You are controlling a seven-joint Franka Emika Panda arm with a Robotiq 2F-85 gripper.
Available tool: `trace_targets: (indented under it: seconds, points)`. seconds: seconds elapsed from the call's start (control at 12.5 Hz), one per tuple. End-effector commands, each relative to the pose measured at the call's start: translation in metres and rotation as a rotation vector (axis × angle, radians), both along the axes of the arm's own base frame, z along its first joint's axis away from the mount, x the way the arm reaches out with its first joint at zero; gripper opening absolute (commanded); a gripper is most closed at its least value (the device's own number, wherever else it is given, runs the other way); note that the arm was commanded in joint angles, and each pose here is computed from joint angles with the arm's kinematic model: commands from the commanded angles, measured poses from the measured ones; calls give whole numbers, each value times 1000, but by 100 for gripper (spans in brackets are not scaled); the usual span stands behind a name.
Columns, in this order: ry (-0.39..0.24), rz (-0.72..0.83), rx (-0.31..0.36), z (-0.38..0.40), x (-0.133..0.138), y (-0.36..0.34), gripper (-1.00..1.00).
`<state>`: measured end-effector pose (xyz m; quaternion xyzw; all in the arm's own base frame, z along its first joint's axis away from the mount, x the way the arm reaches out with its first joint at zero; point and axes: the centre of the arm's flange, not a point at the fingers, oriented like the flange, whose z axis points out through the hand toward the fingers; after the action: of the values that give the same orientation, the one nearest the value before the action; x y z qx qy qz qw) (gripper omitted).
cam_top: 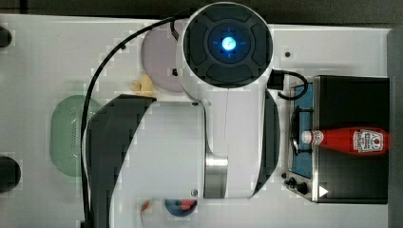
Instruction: Pick Ketchup from oven and place it on table.
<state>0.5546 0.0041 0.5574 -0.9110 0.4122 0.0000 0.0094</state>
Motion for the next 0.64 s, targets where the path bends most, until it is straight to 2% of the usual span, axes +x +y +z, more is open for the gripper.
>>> trace_targets:
  seconds: [0.08,0.24,0.64]
  points:
    - [37,-19,-13,75,-133,-25,58]
    - [37,-23,-13,75,-133,-27,100]
    - [53,-138,27,66,-135,-88,100]
